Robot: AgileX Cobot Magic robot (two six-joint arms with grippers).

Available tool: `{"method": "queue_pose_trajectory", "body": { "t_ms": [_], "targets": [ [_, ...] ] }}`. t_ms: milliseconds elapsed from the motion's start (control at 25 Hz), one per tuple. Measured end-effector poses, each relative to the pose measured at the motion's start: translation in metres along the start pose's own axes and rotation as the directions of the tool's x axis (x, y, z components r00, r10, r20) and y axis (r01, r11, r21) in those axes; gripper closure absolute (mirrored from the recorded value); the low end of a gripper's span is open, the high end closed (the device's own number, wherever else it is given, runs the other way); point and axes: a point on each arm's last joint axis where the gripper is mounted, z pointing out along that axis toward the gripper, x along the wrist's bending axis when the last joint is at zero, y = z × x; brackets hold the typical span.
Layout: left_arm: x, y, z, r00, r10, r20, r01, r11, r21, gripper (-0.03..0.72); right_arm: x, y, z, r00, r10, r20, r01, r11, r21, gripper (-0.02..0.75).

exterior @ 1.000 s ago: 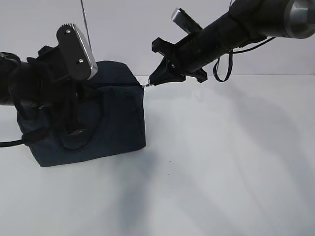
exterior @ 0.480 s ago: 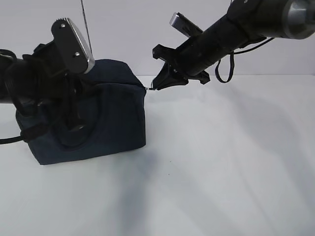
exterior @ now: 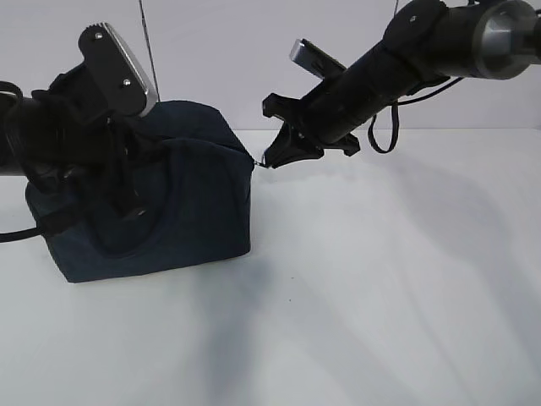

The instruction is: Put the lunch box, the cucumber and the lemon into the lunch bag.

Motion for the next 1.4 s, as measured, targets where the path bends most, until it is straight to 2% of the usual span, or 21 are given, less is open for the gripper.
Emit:
{"method": "queue_pose_trajectory", "body": {
  "t_ms": [480, 1400],
  "targets": [
    [0.000, 0.000, 0.000, 0.997, -0.081, -0.004, 0.081, 0.997, -0.002, 0.691, -0.008, -0.003, 0.010, 0.999, -0.036, 0.012, 0.036, 0.999, 0.022, 0.730],
    [0.000, 0.000, -0.001, 0.996, -0.089, -0.004, 0.089, 0.996, -0.003, 0.691, -0.015, -0.004, 0.020, 0.995, -0.097, 0.014, 0.097, 0.995, 0.026, 0.730]
  ]
}}
